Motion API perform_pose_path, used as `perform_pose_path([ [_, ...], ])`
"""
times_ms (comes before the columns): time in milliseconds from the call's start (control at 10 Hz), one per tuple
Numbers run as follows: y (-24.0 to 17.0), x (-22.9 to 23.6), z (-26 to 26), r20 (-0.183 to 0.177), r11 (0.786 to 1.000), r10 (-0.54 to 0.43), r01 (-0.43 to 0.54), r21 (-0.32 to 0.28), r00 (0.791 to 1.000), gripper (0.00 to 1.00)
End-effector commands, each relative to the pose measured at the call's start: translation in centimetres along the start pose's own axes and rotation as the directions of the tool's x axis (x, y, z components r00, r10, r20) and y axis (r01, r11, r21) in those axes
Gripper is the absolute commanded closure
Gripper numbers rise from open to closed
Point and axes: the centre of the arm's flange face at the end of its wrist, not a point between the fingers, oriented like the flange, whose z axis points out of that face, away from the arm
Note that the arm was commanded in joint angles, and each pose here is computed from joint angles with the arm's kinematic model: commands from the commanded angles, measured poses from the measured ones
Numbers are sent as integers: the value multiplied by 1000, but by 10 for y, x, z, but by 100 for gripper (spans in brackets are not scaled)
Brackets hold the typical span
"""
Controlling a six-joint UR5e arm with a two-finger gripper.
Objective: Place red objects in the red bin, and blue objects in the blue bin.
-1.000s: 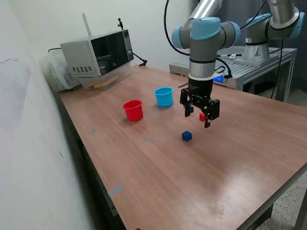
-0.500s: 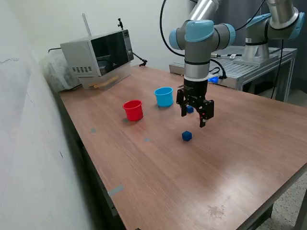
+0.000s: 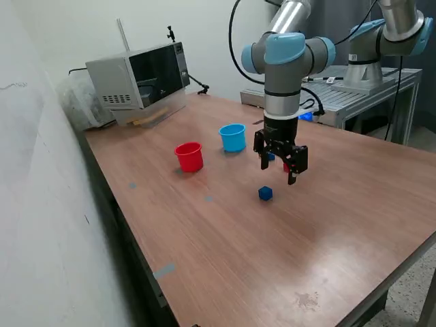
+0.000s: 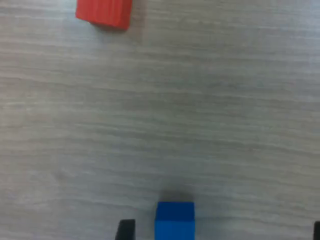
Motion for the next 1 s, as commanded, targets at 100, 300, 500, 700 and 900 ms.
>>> perform_pose_path([
  [100,-2,25,19,-6,998,-63,63,15,998,0],
  [300,4,26,26,-6,997,-77,77,14,997,0],
  [500,11,21,24,-6,997,-75,75,2,997,0],
  [700,19,2,25,-5,999,-48,48,0,999,0],
  [900,25,-21,29,-2,999,-32,32,3,999,0],
])
